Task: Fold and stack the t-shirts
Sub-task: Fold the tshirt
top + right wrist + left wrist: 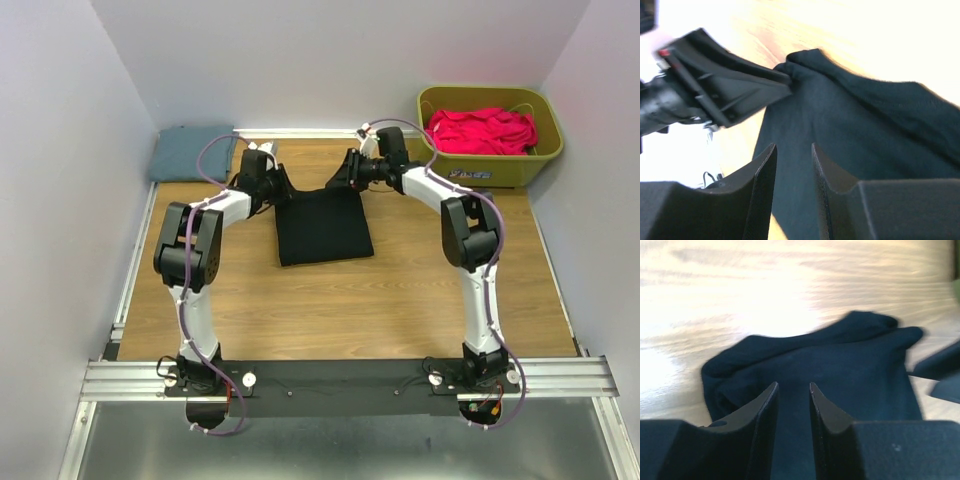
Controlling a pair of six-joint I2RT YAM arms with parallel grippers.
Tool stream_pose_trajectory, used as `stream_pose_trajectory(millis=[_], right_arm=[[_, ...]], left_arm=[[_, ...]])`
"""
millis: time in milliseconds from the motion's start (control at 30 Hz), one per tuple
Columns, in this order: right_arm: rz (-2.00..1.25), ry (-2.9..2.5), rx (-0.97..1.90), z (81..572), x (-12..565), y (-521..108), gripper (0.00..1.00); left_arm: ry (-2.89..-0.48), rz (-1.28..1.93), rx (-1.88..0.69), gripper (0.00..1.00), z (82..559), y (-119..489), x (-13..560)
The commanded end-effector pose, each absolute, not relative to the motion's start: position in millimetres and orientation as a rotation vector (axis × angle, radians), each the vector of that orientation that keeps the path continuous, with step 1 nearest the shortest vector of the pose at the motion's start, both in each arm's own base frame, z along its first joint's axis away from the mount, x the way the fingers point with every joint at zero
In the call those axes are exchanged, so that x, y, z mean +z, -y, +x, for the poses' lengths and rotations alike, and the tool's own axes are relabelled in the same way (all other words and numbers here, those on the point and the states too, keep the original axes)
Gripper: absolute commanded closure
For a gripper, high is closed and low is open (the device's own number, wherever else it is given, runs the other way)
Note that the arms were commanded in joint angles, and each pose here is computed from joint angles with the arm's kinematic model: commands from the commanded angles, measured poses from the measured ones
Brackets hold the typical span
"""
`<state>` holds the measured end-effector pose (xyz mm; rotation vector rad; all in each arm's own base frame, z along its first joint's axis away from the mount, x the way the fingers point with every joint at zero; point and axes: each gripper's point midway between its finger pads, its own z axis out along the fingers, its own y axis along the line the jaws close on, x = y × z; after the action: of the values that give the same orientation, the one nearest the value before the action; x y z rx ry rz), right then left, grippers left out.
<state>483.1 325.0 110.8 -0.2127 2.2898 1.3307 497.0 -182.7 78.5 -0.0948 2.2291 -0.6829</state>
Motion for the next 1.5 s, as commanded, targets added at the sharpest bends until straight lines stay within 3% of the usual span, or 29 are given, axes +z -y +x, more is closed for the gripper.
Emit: stream_pose_trajectory(millis=[0,200,567,733,1033,1233,1467], right_arm=[[-0.231,-2.319,1.414,484,80,-339,0.59],[-0.141,-2.366,1.361,506,38,-335,0.59],[-0.001,-2.273,1.235,571,41,-319,0.58],[-0.004,-2.251,1.23,575,51,-319,0.57],[-0.082,-2.161,1.176,569,110,-312,0.57],[-0.096,-2.143,1.162,567,121,-309,0.57],[-0.043,-2.259,1.143,555,66,-305,0.57]], left_arm=[[-2.298,-0.172,-0.714,0.65,501,177,42],[-2.369,-0.313,-0.738,0.72,486,156,10],[-2.341,-0.393,-0.749,0.75,467,147,15],[-2.298,-0.407,-0.753,0.75,467,141,31],[-2.085,-0.351,-0.784,0.68,484,132,109],[-2.163,-0.367,-0.805,0.7,492,136,78],[-2.259,-0.402,-0.791,0.75,486,136,38]])
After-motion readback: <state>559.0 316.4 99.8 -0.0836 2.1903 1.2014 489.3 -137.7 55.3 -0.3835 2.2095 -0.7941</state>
